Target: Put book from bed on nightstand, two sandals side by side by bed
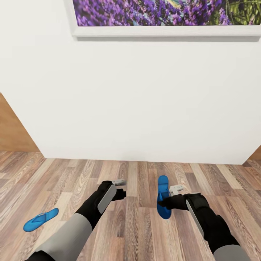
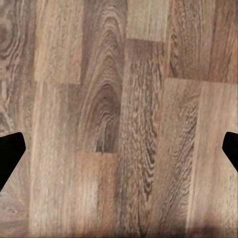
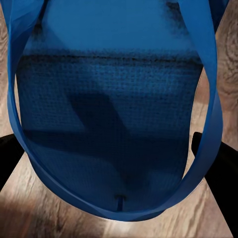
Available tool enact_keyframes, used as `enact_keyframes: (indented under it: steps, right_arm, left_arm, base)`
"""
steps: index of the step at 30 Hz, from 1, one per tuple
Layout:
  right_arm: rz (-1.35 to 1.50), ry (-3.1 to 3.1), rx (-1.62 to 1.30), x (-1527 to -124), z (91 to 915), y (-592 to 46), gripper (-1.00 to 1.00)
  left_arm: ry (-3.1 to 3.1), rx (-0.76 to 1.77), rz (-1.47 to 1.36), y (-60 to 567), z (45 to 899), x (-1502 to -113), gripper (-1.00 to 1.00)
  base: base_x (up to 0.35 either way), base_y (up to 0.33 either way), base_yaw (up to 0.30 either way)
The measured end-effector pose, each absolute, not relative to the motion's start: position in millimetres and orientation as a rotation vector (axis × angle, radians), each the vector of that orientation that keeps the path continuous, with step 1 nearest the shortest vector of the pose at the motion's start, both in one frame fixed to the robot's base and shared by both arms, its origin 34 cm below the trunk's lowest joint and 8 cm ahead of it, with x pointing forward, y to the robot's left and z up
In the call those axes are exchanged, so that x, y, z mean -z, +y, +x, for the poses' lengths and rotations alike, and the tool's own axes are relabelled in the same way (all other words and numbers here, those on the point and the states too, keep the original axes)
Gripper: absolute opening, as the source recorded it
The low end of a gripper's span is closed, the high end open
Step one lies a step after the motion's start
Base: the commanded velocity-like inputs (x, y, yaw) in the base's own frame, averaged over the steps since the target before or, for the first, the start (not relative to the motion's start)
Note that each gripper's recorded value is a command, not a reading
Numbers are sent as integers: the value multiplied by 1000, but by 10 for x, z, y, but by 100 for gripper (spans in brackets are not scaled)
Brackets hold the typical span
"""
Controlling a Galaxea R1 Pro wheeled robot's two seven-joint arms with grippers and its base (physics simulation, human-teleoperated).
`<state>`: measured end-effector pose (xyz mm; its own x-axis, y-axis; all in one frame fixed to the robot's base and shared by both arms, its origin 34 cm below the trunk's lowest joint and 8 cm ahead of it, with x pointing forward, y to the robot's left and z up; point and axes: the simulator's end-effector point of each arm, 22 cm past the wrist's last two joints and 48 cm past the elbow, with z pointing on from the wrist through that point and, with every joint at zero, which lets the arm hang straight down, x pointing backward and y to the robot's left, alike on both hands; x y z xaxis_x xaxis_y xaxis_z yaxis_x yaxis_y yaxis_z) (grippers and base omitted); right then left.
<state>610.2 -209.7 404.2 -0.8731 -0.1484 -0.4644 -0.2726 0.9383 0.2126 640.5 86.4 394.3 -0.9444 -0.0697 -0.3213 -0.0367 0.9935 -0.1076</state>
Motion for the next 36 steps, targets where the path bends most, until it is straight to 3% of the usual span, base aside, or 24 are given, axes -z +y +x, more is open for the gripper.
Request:
enact_keyframes:
  steps: [18, 27, 36]
  right_arm:
    - [-305, 2640, -377, -4044, 6100, -2094, -100]
    - [-305, 2640, -377, -4043, 6099, -2093, -100]
    - [-305, 2640, -378, -4041, 6100, -2092, -100]
  left_arm:
    - [2806, 143, -76, 863, 6405, -3947, 100]
    - [2805, 144, -77, 863, 6406, -3947, 100]
    - [2804, 144, -78, 863, 6409, -3945, 100]
  base:
    - [136, 164, 0]
    - [239, 37, 0]
    - [65, 5, 0]
